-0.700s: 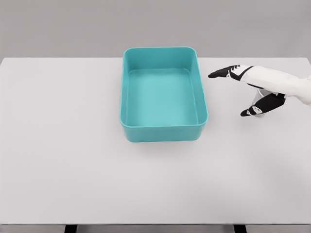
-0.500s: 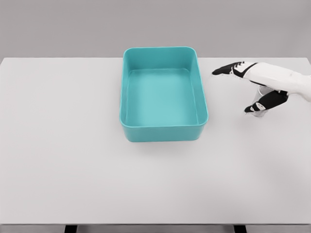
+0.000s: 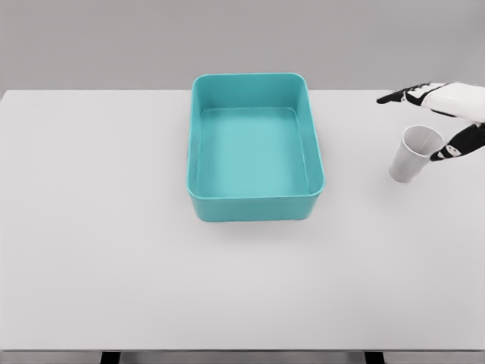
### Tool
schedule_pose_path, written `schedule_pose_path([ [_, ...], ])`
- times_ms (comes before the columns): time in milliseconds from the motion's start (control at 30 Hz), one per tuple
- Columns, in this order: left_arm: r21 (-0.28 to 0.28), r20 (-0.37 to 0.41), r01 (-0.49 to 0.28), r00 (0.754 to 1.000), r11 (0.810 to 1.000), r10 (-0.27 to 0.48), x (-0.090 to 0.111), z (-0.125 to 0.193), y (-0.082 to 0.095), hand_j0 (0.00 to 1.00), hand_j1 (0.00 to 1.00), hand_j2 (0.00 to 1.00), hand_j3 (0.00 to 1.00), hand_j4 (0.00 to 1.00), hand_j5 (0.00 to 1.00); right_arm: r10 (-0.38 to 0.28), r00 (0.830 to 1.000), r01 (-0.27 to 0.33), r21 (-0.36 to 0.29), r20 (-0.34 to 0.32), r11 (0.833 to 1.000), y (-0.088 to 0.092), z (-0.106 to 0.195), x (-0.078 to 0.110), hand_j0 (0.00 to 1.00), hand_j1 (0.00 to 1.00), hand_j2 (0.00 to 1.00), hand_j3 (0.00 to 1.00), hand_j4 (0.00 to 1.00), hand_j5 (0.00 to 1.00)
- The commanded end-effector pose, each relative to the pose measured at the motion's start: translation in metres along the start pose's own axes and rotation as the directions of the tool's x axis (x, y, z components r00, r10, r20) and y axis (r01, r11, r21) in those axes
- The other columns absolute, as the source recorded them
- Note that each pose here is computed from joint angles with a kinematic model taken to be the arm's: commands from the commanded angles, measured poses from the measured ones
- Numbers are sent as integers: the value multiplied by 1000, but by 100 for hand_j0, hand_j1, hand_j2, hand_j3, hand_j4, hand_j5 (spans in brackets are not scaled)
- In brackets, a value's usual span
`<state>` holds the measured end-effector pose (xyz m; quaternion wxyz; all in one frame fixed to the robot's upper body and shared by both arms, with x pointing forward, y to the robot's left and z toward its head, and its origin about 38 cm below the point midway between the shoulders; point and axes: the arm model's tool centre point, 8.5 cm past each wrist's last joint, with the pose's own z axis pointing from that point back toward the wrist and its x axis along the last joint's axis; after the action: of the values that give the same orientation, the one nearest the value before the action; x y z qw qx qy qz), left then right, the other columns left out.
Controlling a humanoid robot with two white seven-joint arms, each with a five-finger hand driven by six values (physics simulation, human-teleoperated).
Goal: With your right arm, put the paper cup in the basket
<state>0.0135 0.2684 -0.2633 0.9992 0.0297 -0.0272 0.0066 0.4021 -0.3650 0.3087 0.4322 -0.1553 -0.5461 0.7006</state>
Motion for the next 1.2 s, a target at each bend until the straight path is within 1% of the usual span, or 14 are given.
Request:
schedule_pose_path([
  [0, 0, 0, 1, 1000, 1000, -1, 0, 0, 0, 100, 100, 100, 100, 100, 100, -23, 1000, 24, 60, -12, 998, 19, -4, -7, 100, 100, 100, 100, 100, 100],
  [67, 0, 0, -1, 1000, 1000, 1, 0, 0, 0, 100, 100, 100, 100, 100, 100, -27, 999, 29, 65, -27, 998, 18, -3, -12, 100, 100, 100, 100, 100, 100],
  [167, 0, 0, -1, 1000, 1000, 1, 0, 0, 0, 100, 100, 100, 100, 100, 100, -8, 997, 14, 82, -70, 997, 15, 11, -19, 100, 100, 100, 100, 100, 100],
  [233, 0, 0, 1, 1000, 1000, -1, 0, 0, 0, 100, 100, 100, 100, 100, 100, -5, 997, 12, 86, -80, 996, 15, 16, -23, 100, 100, 100, 100, 100, 100],
  [300, 0, 0, -1, 1000, 1000, 1, 0, 0, 0, 100, 100, 100, 100, 100, 100, -16, 996, 25, 97, -92, 995, 20, 17, -32, 100, 100, 100, 100, 100, 100],
  [500, 0, 0, -1, 1000, 1000, 1, 0, 0, 0, 100, 100, 100, 100, 100, 100, -37, 994, 48, 111, -107, 993, 31, 15, -45, 100, 100, 100, 100, 100, 100],
  [600, 0, 0, -1, 1000, 1000, 1, 0, 0, 0, 100, 100, 100, 100, 100, 100, -29, 994, 40, 106, -105, 994, 28, 14, -45, 100, 100, 100, 100, 100, 100],
  [700, 0, 0, -1, 1000, 1000, 1, 0, 0, 0, 100, 100, 100, 100, 100, 100, -25, 994, 33, 80, -107, 996, 18, 13, -47, 100, 100, 100, 100, 100, 100],
  [800, 0, 0, 1, 1000, 1000, -1, 0, 0, 0, 100, 100, 100, 100, 100, 100, -38, 994, 47, 88, -101, 995, 28, 1, -51, 100, 100, 100, 100, 100, 100],
  [833, 0, 0, 1, 1000, 1000, -1, 0, 0, 0, 100, 100, 100, 100, 100, 100, -44, 993, 54, 90, -112, 994, 31, -1, -56, 100, 100, 100, 100, 100, 100],
  [967, 0, 0, -1, 1000, 1000, 1, 0, 0, 0, 100, 100, 100, 100, 100, 100, -43, 991, 54, 86, -123, 995, 32, -3, -63, 100, 100, 100, 100, 100, 100],
  [1033, 0, 0, 1, 1000, 1000, -1, 0, 0, 0, 100, 100, 100, 100, 100, 100, -43, 992, 53, 89, -115, 995, 33, -8, -64, 100, 100, 100, 100, 100, 100],
  [1100, 0, 0, -1, 1000, 1000, 1, 0, 0, 0, 100, 100, 100, 100, 100, 100, -8, 994, 20, 106, -110, 994, 28, -20, -61, 100, 100, 100, 100, 100, 100],
  [1167, 0, 0, 1, 1000, 1000, -1, 0, 0, 0, 100, 100, 100, 100, 100, 100, 5, 995, 7, 120, -98, 993, 26, -30, -58, 100, 100, 100, 100, 100, 100],
])
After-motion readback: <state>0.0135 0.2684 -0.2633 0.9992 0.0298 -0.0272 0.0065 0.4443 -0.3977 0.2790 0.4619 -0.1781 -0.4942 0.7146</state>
